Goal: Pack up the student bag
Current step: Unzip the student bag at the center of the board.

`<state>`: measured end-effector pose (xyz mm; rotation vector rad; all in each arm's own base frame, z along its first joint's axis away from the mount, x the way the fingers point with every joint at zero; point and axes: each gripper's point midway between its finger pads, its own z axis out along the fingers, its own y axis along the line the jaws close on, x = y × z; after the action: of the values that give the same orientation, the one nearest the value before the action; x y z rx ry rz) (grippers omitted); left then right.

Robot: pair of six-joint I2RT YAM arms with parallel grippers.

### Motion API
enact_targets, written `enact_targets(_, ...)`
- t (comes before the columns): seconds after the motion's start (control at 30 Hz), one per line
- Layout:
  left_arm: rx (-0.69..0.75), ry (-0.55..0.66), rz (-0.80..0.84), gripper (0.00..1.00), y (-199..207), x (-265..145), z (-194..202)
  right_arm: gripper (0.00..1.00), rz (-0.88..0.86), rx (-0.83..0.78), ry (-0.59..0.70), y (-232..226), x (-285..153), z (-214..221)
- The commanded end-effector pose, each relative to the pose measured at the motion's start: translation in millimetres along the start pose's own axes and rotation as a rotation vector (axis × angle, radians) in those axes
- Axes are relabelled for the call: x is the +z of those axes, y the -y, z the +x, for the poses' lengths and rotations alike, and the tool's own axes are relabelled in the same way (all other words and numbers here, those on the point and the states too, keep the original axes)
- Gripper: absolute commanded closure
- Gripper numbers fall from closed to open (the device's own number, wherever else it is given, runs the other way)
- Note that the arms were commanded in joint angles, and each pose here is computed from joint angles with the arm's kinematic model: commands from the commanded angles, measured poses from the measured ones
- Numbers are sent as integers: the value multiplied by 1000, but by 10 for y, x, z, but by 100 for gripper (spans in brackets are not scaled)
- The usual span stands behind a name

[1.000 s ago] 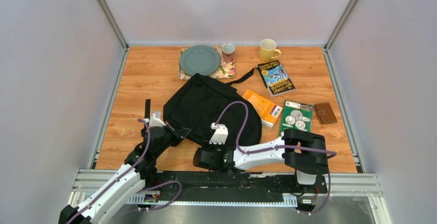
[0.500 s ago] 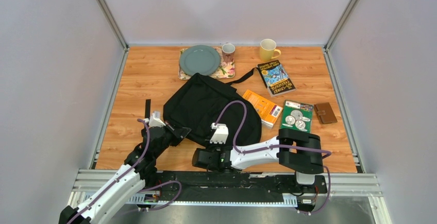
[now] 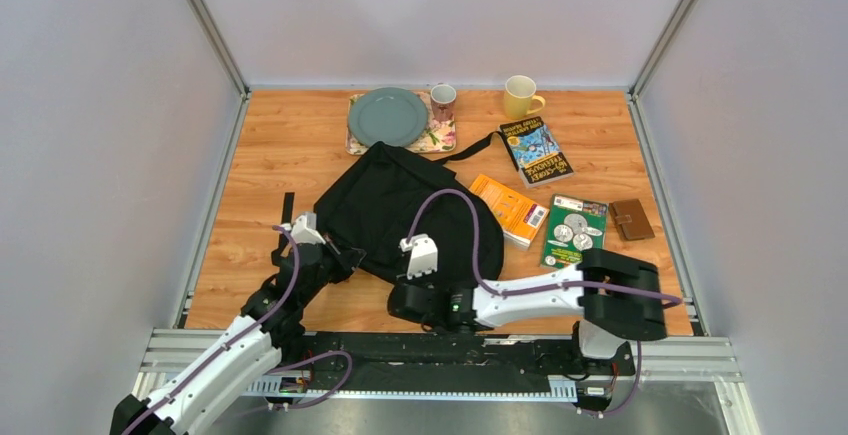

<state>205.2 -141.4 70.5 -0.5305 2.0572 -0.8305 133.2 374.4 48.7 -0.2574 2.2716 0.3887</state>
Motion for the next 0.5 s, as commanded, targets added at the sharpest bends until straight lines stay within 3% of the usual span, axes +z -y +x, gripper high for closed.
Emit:
enact_targets(0.0,263,66,-123,100,-125,-36,-285,100,-175,-121,0,15,-264,-134)
enact_targets(0.2,356,70,-189,100,-109,-46,-445,100,-281,-233,-135,195,-473,116)
enact_targets(0.43,356,36,-238,100,-226,-103,-565,100,-331,-268,-228,324,-642,196)
enact_targets(0.47,358,14,-234,90,-219,-111,-542,100,-336,-261,-237,314,-648,173)
